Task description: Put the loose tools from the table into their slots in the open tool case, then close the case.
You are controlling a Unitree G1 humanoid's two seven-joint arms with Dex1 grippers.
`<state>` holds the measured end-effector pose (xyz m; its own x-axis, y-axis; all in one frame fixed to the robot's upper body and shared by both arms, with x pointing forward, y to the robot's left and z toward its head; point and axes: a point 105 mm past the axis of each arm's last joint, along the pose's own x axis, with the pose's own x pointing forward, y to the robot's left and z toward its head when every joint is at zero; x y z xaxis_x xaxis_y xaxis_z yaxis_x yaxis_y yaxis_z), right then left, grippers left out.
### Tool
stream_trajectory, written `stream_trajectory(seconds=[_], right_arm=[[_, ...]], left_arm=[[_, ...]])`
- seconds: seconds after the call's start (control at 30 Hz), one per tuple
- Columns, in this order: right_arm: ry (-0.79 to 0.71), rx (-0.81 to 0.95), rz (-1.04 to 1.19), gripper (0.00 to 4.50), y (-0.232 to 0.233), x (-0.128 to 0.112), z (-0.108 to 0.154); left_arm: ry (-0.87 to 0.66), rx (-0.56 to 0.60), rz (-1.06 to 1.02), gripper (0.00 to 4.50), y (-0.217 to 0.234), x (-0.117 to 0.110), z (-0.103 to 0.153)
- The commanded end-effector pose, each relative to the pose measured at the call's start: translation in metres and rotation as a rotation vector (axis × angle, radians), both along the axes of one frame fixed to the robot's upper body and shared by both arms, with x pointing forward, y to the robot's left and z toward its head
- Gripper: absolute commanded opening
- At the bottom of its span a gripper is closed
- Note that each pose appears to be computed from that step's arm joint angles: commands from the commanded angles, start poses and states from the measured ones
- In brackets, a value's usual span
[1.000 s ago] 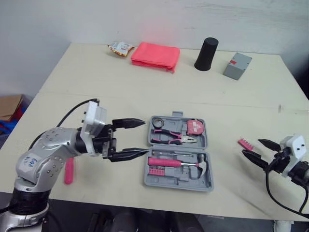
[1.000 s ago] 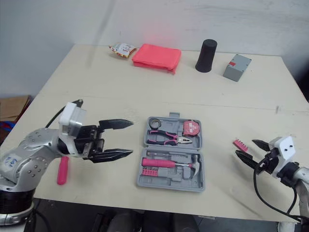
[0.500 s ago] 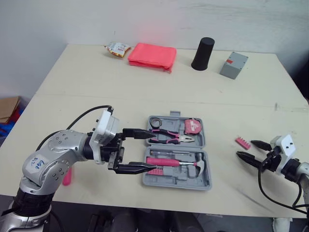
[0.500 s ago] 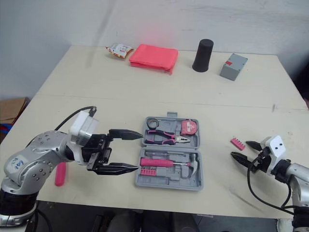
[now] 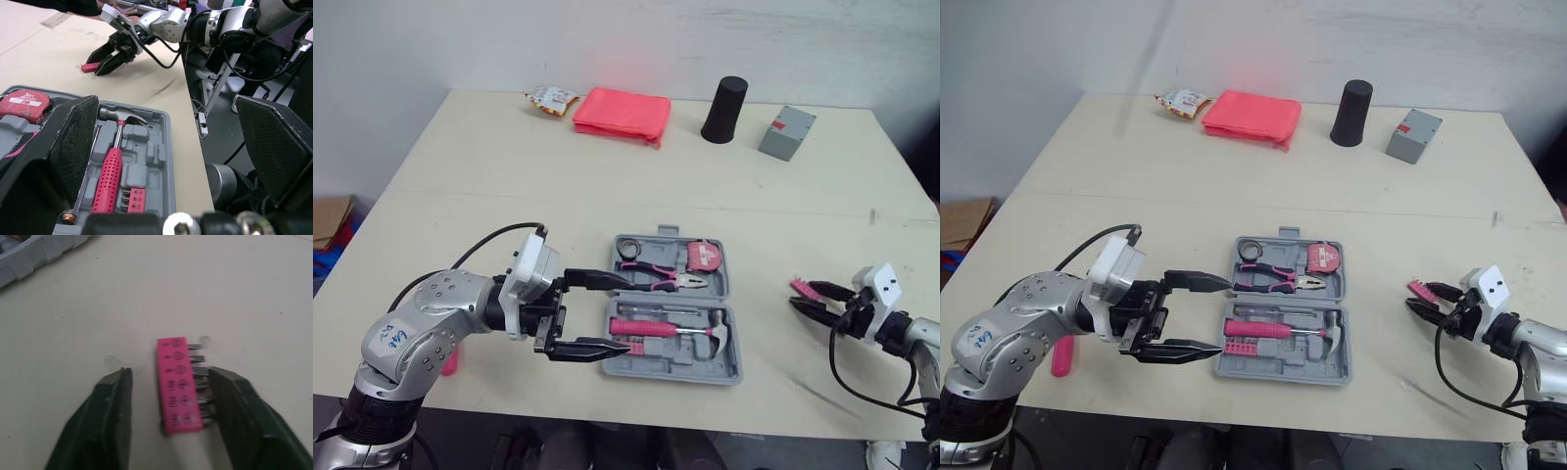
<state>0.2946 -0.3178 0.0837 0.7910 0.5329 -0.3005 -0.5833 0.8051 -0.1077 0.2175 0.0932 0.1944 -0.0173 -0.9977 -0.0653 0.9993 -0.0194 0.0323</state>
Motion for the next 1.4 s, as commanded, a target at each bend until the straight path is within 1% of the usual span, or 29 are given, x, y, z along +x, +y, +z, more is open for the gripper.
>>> stream_trajectory(seconds=[0.03,0.17,0.23,0.33,0.4,0.47,0.57,0.67,0.73,0.8,0.83,0.9,1.0,1.1,1.2,1.23,1.4], right_arm=[[0.010,-0.024,-0.015,0.90,-0.003,-0.003,-0.007],[-0.044,-0.041,-0.023,0.87,-0.002,-0.002,0.001],[-0.101,-0.054,-0.006,0.87,0.002,0.000,0.017],[-0.182,-0.089,0.074,0.87,0.020,-0.002,0.049],[-0.200,-0.129,0.158,0.87,0.036,-0.009,0.067],[-0.176,-0.176,0.246,0.87,0.053,-0.020,0.079],[-0.127,-0.226,0.335,0.87,0.082,-0.036,0.095],[-0.095,-0.226,0.419,0.87,0.114,-0.051,0.105],[-0.029,-0.219,0.514,0.87,0.137,-0.070,0.102],[0.076,-0.209,0.585,0.87,0.155,-0.089,0.095],[0.087,-0.225,0.616,0.87,0.163,-0.095,0.093],[0.087,-0.264,0.636,0.87,0.177,-0.101,0.087],[0.096,-0.319,0.634,0.87,0.189,-0.105,0.072],[0.112,-0.371,0.631,0.87,0.195,-0.104,0.059],[0.131,-0.375,0.641,0.87,0.203,-0.103,0.053],[0.133,-0.366,0.633,0.87,0.206,-0.099,0.051],[0.178,-0.399,0.632,0.87,0.207,-0.091,0.044]], left_arm=[[-0.038,0.015,-0.024,4.50,-0.001,-0.007,0.004],[-0.048,0.015,-0.023,4.50,-0.002,-0.006,0.003],[-0.066,0.008,-0.017,4.50,-0.002,-0.004,0.004],[-0.121,0.014,-0.015,4.50,0.001,0.000,0.005],[-0.149,0.037,-0.035,4.50,0.003,0.000,0.001],[-0.163,0.068,-0.054,4.50,0.007,-0.001,-0.004],[-0.175,0.111,-0.082,4.50,0.013,-0.003,-0.013],[-0.186,0.132,-0.092,4.50,0.017,-0.005,-0.022],[-0.203,0.161,-0.124,4.50,0.018,-0.009,-0.028],[-0.200,0.145,-0.116,4.50,0.017,-0.010,-0.026],[-0.198,0.138,-0.110,4.50,0.016,-0.010,-0.025],[-0.206,0.132,-0.107,4.50,0.017,-0.010,-0.024],[-0.223,0.099,-0.081,4.50,0.016,-0.007,-0.015],[-0.220,0.112,-0.077,4.50,0.016,-0.007,-0.015],[-0.191,0.124,-0.072,4.50,0.019,-0.010,-0.019],[-0.183,0.127,-0.067,4.50,0.020,-0.010,-0.021],[-0.173,0.129,-0.019,4.50,0.023,-0.009,-0.021]])
